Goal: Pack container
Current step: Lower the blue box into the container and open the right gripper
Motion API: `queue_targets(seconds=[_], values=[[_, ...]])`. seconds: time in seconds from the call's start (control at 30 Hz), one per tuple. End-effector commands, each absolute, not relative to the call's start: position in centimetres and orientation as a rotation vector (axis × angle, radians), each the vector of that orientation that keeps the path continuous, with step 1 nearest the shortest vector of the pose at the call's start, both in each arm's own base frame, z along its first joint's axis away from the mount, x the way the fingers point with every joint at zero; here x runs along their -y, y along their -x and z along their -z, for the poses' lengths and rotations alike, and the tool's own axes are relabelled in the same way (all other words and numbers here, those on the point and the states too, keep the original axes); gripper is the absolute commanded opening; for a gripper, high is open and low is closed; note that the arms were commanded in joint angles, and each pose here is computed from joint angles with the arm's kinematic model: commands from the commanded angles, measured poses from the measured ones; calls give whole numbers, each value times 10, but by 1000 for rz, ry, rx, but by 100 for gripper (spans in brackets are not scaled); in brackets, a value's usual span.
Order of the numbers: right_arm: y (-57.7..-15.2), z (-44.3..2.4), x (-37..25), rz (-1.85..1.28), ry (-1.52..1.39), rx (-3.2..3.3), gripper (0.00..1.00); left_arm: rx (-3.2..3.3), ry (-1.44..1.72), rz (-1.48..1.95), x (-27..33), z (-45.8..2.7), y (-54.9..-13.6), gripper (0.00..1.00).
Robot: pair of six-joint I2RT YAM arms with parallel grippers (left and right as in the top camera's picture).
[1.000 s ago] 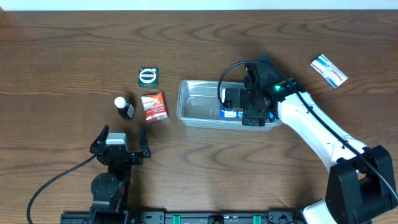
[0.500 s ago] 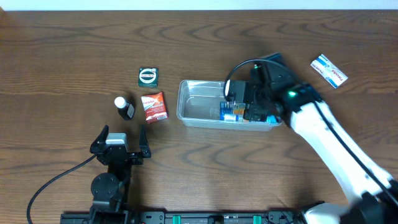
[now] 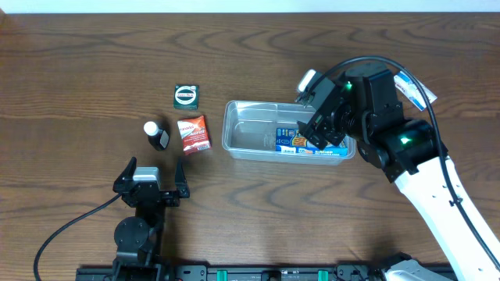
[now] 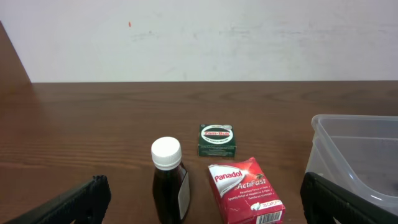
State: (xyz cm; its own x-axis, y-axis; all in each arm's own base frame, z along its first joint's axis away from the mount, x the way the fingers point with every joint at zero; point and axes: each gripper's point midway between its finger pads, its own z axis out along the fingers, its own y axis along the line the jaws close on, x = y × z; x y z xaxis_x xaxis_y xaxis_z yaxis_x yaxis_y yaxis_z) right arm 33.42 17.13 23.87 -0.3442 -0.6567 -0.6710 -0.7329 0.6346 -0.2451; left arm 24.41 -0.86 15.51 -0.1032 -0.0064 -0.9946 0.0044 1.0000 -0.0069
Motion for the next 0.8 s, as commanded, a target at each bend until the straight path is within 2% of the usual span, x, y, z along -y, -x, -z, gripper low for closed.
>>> queue_targets(seconds=[0.0, 0.2, 0.57, 0.77], values=[[-332, -231, -179, -263, 922, -2198, 86, -1724, 10, -18, 4, -137, -244, 98], [-336, -196, -162, -278, 695, -2425, 77, -1724, 10, -18, 4, -137, -244, 98], [-316, -148, -152, -328, 387, -2743, 41, -1724, 10, -18, 4, -137, -244, 98], [-302, -141, -152, -360, 326, -2824, 27, -1724, 10, -18, 4, -137, -244, 98]])
